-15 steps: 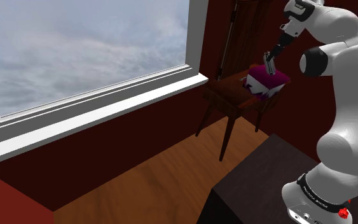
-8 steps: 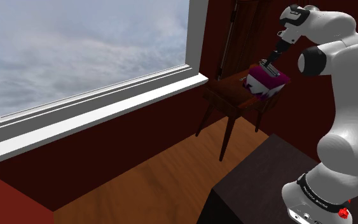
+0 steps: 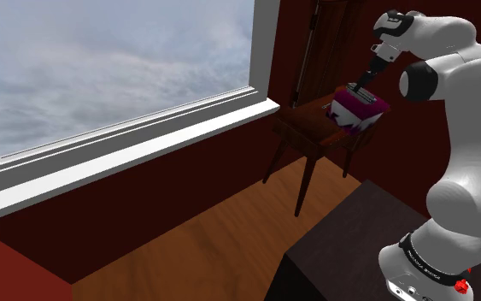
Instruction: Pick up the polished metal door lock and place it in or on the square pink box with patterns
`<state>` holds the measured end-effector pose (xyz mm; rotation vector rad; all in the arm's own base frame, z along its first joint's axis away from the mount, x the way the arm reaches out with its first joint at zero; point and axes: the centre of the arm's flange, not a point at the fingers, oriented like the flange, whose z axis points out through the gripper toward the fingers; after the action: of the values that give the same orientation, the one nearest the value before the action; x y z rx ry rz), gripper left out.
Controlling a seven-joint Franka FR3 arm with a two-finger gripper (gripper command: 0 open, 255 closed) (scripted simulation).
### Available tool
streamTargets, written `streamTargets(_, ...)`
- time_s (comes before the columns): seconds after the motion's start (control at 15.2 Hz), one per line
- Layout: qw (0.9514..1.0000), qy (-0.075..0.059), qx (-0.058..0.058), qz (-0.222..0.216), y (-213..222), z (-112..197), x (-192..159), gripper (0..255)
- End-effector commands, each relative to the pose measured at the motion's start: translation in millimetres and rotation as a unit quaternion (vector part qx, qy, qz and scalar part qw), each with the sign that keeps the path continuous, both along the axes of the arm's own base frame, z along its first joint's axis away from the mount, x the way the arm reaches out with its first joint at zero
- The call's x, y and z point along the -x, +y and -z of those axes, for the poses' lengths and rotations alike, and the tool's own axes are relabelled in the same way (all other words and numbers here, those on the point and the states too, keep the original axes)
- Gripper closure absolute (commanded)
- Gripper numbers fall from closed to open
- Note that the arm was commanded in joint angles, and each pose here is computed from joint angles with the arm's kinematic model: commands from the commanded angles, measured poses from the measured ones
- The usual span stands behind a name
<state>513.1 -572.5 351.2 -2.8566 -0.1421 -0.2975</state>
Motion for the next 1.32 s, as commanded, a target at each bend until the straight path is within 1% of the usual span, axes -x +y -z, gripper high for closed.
streamTargets(0.0,1.0,0.006,-0.003,0.002,-1,8,3,255)
streamTargets(0.07,1.0,0.006,-0.003,0.002,-1,8,3,255)
streamTargets(0.13,1.0,0.006,-0.003,0.002,-3,9,3,0)
streamTargets(0.46,1.0,0.006,-0.003,0.002,-1,8,3,0)
streamTargets(0.73,1.0,0.006,-0.003,0.002,-15,-39,12,0)
streamTargets(1.25,1.0,0.006,-0.003,0.002,-15,-39,12,0)
